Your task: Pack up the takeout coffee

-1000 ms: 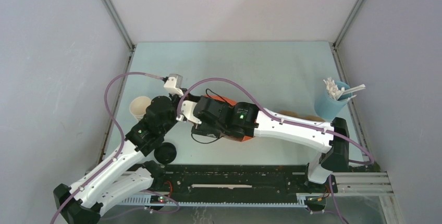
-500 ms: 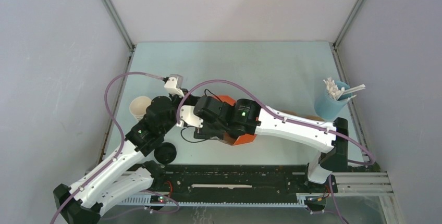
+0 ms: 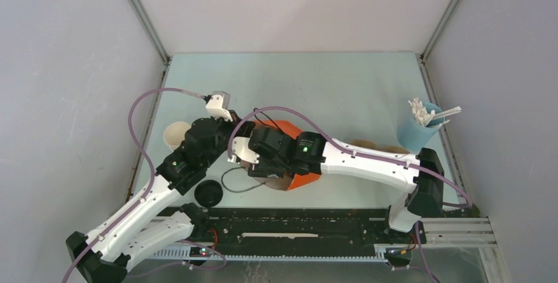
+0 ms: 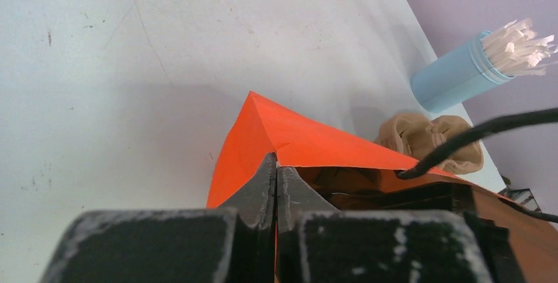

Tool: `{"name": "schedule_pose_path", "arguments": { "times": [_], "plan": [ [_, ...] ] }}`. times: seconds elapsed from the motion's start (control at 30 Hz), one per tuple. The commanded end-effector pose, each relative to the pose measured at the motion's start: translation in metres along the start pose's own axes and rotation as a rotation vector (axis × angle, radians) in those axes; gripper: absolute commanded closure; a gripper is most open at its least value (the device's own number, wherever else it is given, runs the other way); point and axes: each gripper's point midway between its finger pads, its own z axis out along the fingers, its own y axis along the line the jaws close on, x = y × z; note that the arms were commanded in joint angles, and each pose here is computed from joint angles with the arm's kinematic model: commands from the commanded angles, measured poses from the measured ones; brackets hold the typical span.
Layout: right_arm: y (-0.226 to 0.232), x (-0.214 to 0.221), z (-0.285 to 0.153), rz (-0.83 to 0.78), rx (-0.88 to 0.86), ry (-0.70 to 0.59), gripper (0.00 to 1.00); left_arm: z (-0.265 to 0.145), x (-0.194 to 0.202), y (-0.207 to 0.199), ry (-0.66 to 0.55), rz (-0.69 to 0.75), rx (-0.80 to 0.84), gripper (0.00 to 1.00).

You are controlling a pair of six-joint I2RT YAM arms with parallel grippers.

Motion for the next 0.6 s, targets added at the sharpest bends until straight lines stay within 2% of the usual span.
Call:
{"name": "schedule_pose_path", "arguments": {
  "times": [0.0, 0.17, 0.43, 0.57],
  "plan": [
    [-0.014, -0.011, -0.007, 0.045, 0.041, -0.116, 0.61, -0.006, -0.024, -0.005, -0.033, 0.03, -0.018, 1.0],
    [-0.021, -0.006, -0.009, 0.075, 0.052, -0.109, 0.62, -0.007, -0.027, -0.007, -0.032, 0.014, -0.017, 1.0],
    [-0.055, -0.012, -0.034, 0.133, 0.25, -0.123, 0.64, -0.007, -0.028, -0.008, -0.017, -0.002, -0.027, 1.0],
    [-0.061, -0.012, -0.033, 0.12, 0.292, -0.113, 0.64, -0.006, -0.024, -0.011, -0.003, -0.025, -0.016, 1.0]
  ]
}}
